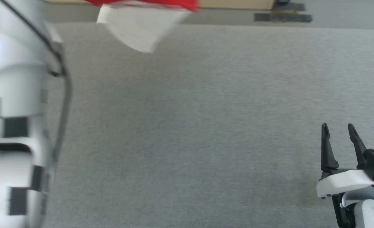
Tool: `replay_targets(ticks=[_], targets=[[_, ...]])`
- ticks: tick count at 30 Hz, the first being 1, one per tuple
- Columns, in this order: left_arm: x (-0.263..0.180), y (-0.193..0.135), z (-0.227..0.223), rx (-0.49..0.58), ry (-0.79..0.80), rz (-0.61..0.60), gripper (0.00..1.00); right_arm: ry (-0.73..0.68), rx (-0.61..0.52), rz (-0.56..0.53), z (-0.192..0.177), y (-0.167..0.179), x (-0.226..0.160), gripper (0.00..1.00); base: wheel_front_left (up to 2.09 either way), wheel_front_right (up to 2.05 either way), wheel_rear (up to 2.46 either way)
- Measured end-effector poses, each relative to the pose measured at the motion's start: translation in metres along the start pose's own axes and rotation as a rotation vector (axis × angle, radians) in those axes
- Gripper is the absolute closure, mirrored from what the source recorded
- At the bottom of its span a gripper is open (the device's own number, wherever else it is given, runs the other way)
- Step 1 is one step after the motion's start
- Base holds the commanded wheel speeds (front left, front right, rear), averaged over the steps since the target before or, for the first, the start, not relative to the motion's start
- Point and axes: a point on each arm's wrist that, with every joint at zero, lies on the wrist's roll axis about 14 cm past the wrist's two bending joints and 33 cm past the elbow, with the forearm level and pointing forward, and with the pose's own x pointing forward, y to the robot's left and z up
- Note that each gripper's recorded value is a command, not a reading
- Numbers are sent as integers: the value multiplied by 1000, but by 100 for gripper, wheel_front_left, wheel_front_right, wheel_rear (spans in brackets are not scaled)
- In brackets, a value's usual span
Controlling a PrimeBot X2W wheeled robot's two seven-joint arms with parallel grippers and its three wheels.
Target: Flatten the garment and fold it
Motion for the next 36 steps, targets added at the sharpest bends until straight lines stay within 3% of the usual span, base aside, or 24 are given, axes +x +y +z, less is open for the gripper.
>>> replay_targets(ticks=[8,14,24,28,31,32,33,34,36], targets=[[-4,-102,-73,-142,154,-217,100,-20,-11,-120,10,-42,-32,0,0,0,0],[-35,-134,-169,-184,376,-260,100,-28,-17,-167,14,-58,-46,0,0,0,0],[-177,-149,-362,-173,975,-244,100,7,-26,-209,4,-71,-55,0,0,0,0],[-221,-145,-395,-171,1163,-223,100,17,-24,-210,1,-71,-53,0,0,0,0],[-231,-146,-399,-190,1213,-220,100,19,-12,-202,-1,-68,-51,0,0,0,0],[-232,-146,-398,-218,1222,-211,95,19,-11,-198,-1,-67,-50,0,0,0,0],[-232,-146,-397,-229,1224,-208,35,20,-10,-194,-1,-66,-49,0,0,0,0],[-231,-146,-395,-243,1221,-204,0,21,-9,-189,-2,-64,-48,0,0,0,0],[-229,-148,-389,-295,1218,-195,0,18,-6,-180,-1,-61,-46,0,0,0,0]])
